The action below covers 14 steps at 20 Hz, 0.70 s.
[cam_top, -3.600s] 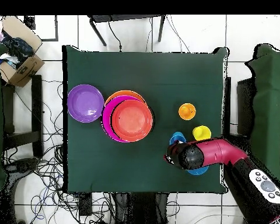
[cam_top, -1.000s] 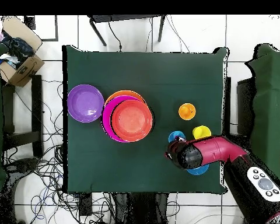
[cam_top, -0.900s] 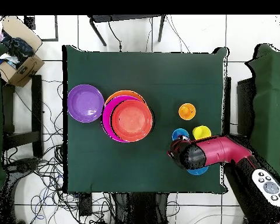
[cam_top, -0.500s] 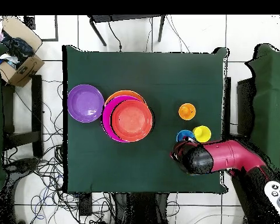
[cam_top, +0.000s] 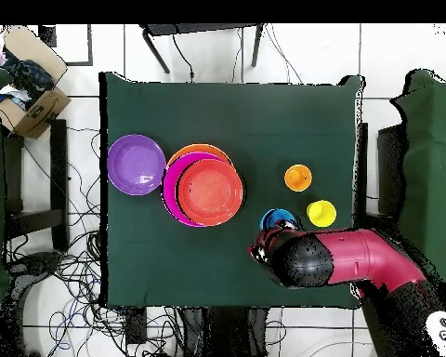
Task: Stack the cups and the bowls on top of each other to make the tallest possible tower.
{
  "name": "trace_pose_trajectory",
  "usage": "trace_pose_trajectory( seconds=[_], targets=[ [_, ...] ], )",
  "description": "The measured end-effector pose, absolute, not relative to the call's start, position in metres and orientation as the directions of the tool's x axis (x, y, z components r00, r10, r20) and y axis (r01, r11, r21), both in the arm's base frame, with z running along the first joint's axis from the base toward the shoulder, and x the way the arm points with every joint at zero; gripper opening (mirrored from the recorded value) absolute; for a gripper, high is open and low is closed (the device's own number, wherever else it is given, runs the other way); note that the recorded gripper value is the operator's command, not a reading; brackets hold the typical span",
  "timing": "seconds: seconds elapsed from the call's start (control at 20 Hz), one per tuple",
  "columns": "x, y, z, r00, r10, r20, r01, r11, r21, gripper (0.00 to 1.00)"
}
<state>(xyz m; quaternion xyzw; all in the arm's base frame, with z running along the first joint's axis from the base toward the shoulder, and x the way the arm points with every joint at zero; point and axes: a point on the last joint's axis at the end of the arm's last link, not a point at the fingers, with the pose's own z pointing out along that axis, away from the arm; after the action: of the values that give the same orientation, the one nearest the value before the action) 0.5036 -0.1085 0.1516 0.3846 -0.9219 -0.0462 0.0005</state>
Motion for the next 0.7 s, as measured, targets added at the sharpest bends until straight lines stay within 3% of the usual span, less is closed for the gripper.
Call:
trace_pose_trajectory(
  seconds=[0.7],
  targets=[
    [0.515,-0.007,0.19,-0.644,-0.762,-0.069,-0.764,0.635,0.117,0.0]
  ],
)
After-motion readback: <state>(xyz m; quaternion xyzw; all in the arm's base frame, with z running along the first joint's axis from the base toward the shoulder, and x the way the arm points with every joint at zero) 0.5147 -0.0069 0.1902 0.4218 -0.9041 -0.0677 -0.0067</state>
